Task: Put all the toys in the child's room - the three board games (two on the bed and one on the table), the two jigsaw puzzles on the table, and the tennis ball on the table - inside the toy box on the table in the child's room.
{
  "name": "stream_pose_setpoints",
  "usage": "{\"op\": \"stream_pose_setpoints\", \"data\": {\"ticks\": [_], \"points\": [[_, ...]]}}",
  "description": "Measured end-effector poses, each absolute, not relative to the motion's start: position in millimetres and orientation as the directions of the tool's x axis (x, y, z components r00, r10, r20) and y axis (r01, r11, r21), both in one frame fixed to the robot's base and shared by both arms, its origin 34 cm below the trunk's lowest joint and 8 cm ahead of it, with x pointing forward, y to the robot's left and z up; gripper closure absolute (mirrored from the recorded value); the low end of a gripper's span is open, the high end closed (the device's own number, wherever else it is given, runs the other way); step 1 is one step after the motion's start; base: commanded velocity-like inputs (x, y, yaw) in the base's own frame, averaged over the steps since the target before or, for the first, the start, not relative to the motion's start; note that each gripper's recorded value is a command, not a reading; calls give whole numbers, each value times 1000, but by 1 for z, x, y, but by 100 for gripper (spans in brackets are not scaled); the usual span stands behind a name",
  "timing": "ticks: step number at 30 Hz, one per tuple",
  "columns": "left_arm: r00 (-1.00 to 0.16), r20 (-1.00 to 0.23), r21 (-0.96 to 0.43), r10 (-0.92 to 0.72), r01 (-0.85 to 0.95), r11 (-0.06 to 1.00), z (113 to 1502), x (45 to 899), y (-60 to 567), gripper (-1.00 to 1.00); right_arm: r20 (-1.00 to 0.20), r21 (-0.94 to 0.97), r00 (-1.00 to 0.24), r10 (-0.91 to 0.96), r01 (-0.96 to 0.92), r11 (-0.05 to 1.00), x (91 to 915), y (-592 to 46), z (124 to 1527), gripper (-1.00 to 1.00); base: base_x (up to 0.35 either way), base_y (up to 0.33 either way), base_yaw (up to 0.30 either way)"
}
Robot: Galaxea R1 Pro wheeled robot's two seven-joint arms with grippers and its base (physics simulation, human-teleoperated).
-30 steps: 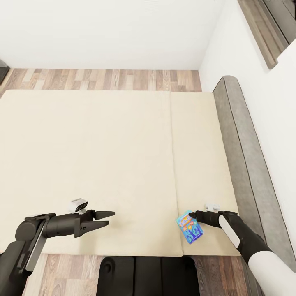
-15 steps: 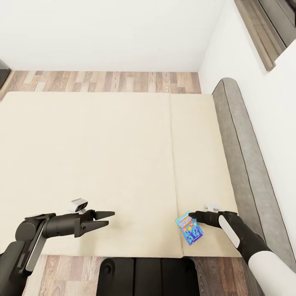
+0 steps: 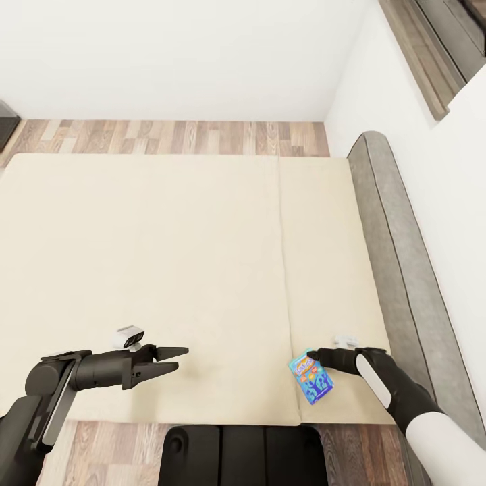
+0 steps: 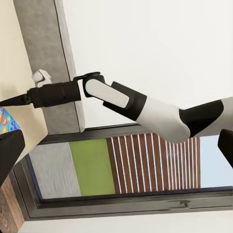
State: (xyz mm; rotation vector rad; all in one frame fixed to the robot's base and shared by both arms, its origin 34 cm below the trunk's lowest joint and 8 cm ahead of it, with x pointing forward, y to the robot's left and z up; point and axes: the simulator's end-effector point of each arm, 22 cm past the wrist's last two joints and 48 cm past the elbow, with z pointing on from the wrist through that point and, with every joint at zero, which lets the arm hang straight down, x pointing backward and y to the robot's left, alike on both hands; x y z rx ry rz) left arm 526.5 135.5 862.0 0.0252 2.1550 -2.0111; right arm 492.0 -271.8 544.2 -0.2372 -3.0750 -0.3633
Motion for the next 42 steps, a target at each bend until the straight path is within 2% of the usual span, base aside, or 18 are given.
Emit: {"op": "stream_pose_setpoints", "data": {"ticks": [42], "points": [[-981, -154, -986, -119, 145, 78, 863, 527, 136, -100, 155, 220, -986, 61, 94, 971, 443, -257, 533, -100, 0, 0, 0]]}}
